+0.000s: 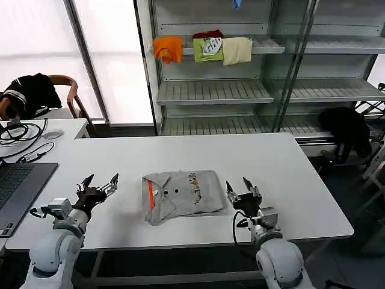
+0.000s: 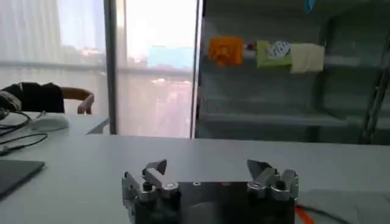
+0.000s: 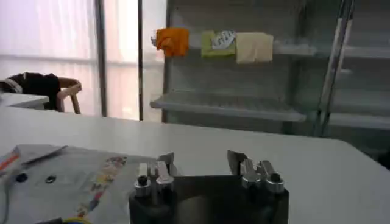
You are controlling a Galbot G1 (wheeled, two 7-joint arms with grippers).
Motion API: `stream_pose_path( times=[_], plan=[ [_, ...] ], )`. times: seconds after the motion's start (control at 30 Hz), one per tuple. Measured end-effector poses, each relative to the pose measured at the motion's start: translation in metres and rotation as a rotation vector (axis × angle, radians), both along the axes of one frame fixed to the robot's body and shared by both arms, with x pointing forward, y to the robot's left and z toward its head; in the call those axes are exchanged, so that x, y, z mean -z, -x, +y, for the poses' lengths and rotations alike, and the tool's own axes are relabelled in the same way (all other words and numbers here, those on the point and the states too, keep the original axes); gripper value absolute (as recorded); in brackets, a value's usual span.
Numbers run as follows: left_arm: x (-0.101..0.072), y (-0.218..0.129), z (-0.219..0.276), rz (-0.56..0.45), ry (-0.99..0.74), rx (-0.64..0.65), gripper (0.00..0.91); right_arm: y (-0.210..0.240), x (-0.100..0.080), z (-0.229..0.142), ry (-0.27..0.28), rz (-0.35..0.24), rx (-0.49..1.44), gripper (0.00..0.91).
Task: Fold and organize the clothes.
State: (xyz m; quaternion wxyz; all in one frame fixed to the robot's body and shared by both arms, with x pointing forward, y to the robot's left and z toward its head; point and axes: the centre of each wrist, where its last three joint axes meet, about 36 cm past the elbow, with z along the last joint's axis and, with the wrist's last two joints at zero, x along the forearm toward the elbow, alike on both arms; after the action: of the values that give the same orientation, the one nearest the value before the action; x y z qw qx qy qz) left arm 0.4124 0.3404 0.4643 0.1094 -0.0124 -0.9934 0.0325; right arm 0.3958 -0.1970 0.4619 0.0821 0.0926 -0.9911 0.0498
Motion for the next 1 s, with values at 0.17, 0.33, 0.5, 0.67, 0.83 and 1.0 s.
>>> stream_pose_path(
  times=[0.17, 0.33, 0.5, 0.67, 0.83, 1.0],
  plan=[
    [0.007, 0.004, -0.002, -0.004, 0.008, -0.004, 0.907, -0.009, -0.007, -0.021, 0.07, -0.015, 0.019, 0.907],
    [0.014, 0.008, -0.001, -0.009, 0.009, -0.008, 0.907, -0.017, -0.007, -0.038, 0.121, -0.009, 0.039, 0.907],
    [0.015, 0.011, -0.001, -0.022, 0.019, -0.016, 0.907, -0.021, -0.008, -0.047, 0.145, -0.006, 0.034, 0.907],
    [0.015, 0.014, -0.003, -0.03, 0.025, -0.016, 0.907, -0.026, -0.009, -0.053, 0.152, -0.013, 0.042, 0.907],
    [0.016, 0.015, -0.004, -0.035, 0.034, -0.017, 0.907, -0.027, -0.01, -0.055, 0.16, -0.022, 0.041, 0.907],
    [0.018, 0.016, -0.005, -0.037, 0.037, -0.02, 0.907, -0.028, -0.011, -0.058, 0.153, -0.036, 0.031, 0.907]
  ],
)
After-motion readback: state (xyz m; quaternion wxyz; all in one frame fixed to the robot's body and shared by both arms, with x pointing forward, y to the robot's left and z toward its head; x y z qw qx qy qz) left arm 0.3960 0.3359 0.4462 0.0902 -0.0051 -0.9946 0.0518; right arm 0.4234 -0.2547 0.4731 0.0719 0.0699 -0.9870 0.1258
